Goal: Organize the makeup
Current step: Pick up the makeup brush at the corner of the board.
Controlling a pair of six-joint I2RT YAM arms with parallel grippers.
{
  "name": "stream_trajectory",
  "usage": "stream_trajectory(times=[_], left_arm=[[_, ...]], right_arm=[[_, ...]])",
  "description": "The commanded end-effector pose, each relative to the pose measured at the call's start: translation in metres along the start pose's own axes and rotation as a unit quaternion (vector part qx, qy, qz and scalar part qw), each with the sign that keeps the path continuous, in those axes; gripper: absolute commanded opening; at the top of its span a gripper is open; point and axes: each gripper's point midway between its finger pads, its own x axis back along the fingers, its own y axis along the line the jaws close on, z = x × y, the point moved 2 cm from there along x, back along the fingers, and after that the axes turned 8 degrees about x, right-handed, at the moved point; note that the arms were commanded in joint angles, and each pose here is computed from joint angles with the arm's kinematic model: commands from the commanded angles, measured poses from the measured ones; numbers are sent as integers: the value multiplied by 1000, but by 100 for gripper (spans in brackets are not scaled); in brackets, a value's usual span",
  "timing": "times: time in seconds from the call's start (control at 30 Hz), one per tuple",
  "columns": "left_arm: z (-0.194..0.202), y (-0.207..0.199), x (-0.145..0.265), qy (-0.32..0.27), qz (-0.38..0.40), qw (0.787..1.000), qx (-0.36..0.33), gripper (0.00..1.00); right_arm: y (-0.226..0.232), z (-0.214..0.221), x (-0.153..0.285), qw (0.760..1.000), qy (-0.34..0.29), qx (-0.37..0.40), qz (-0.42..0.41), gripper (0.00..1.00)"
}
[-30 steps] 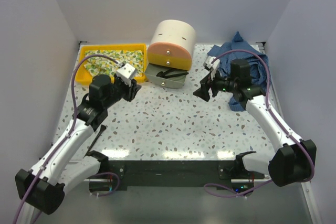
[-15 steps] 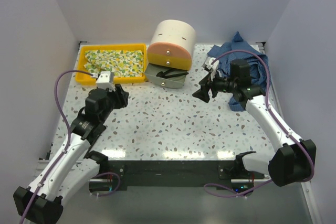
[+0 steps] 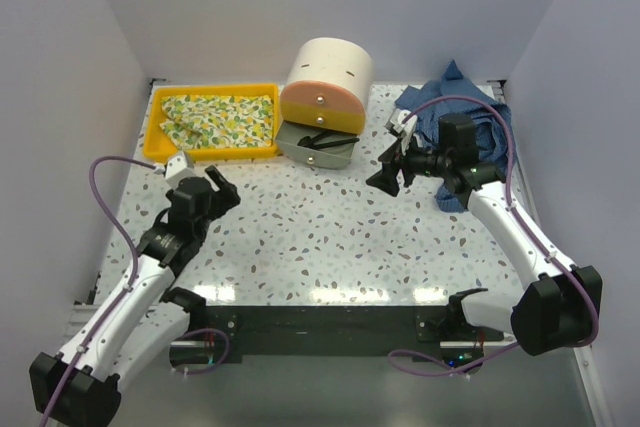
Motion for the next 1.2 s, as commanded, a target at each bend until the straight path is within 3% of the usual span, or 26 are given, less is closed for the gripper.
stream_trajectory(times=[0.0, 0.4, 1.17], left_arm=[[-3, 15, -7, -10, -72, 996, 60, 79], [11, 55, -17, 29, -246, 958, 141, 87], [10, 70, -17, 25, -299, 933, 200, 100]], right_arm=[[3, -11, 5, 1000, -18, 20, -7, 74], [5, -14, 7, 999, -23, 26, -9, 75], [8, -18, 9, 999, -31, 29, -13, 75]])
